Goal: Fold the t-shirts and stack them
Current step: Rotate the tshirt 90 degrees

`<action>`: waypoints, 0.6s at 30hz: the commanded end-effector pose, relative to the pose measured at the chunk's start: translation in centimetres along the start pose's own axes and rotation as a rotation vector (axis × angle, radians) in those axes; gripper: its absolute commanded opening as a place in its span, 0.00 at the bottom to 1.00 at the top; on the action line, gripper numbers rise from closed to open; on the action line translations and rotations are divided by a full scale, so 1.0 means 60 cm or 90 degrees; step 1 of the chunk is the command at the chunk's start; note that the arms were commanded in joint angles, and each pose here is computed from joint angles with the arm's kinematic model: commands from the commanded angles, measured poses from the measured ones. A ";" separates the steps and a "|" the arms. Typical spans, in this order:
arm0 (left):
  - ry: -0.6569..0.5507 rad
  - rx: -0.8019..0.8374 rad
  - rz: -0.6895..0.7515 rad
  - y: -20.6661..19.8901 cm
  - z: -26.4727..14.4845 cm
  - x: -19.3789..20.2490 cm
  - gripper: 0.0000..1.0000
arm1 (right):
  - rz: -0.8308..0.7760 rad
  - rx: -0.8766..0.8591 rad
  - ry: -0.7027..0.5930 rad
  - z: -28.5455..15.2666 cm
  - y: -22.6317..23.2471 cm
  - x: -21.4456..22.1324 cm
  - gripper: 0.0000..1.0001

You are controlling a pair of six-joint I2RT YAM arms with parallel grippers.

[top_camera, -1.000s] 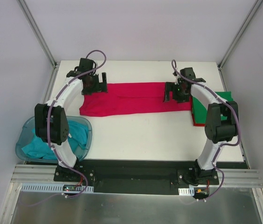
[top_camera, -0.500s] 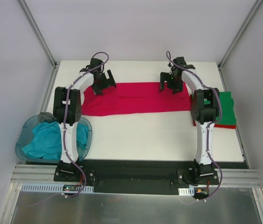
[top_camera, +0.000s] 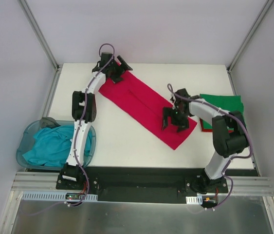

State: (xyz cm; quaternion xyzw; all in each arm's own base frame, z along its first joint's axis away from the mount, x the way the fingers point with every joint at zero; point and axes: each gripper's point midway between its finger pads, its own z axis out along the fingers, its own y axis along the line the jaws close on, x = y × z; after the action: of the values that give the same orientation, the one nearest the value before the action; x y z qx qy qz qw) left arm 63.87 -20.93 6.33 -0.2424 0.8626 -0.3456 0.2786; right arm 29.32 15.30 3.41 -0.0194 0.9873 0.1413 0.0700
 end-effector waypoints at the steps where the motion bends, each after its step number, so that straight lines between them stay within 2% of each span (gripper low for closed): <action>1: -0.027 0.113 -0.091 -0.035 0.066 0.004 0.99 | -0.009 -0.108 0.048 -0.002 0.099 0.100 0.96; 7: -0.127 0.213 -0.120 -0.087 0.112 -0.013 0.99 | -0.115 -0.224 0.116 0.016 0.210 0.173 0.96; 10: -0.119 0.197 -0.127 -0.079 0.141 0.021 0.99 | -0.213 -0.244 0.132 0.016 0.264 0.187 0.96; 12: -0.115 0.197 -0.090 -0.084 0.153 0.050 0.99 | -0.249 -0.251 0.130 0.020 0.286 0.188 0.96; 14: -0.118 0.176 -0.075 -0.080 0.165 0.071 0.99 | -0.267 -0.265 0.137 0.022 0.302 0.190 0.96; 18: -0.140 0.241 -0.093 -0.109 0.170 0.073 0.99 | -0.274 -0.270 0.146 0.030 0.311 0.186 0.96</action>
State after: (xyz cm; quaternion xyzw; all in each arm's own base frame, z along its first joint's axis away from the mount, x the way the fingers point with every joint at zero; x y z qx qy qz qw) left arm 69.23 -30.78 7.60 -0.2718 0.7280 -0.4943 0.3896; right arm 16.80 32.51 4.38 -0.2422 0.9217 0.3025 -0.0201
